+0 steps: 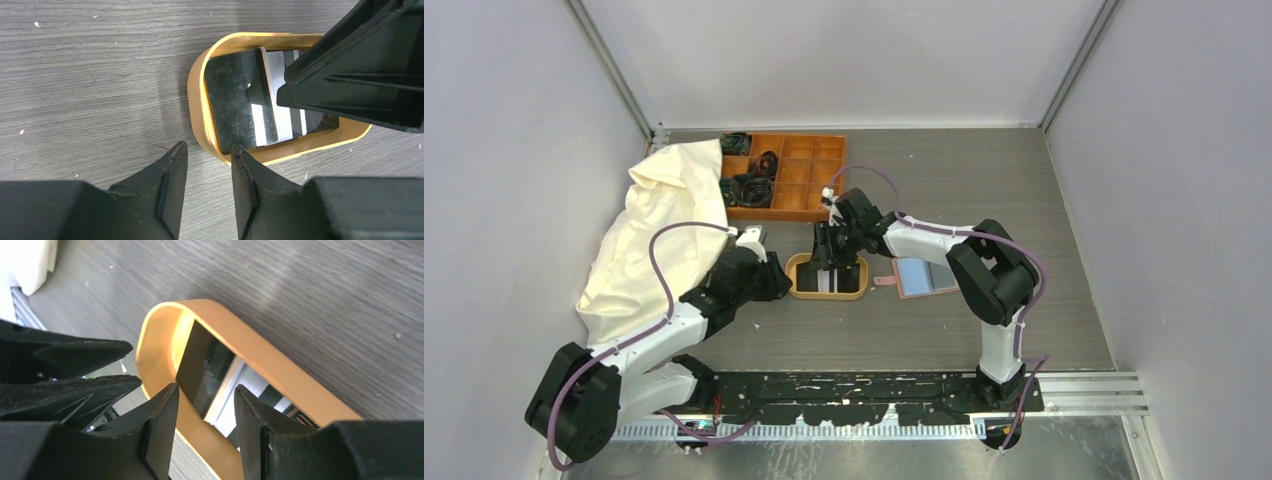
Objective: Put the credit cards into the card holder
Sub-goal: Pick up the credit card from the storage box.
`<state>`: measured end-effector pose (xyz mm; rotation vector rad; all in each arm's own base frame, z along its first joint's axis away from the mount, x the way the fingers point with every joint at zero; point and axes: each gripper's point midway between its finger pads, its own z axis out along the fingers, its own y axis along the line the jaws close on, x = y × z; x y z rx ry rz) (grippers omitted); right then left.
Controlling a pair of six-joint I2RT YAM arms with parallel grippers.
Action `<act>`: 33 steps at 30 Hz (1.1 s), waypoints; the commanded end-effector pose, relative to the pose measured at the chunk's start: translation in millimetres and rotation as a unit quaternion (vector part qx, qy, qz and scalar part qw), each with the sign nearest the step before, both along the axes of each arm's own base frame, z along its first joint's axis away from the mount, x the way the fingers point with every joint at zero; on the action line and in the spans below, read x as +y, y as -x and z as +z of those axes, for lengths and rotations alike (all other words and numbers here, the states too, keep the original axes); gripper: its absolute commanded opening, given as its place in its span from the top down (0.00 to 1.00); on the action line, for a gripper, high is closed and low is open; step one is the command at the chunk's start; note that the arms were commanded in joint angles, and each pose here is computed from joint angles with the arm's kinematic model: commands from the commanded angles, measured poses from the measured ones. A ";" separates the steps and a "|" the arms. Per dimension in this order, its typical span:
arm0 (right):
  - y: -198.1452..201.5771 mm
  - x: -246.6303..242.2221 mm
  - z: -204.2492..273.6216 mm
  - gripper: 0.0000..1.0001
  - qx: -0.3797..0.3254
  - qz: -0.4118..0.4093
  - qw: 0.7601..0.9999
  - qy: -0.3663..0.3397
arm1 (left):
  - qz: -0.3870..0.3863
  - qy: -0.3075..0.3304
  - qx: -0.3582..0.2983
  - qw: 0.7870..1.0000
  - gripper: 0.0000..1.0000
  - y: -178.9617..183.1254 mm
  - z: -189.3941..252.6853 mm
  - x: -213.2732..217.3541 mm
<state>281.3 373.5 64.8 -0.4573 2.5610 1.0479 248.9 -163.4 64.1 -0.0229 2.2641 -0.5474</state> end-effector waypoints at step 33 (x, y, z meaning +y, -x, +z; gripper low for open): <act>8.7 48.6 40.6 0.68 0.064 -0.025 0.987 -0.143 | -0.003 0.090 0.005 0.996 0.94 3.9 13.2 -20.5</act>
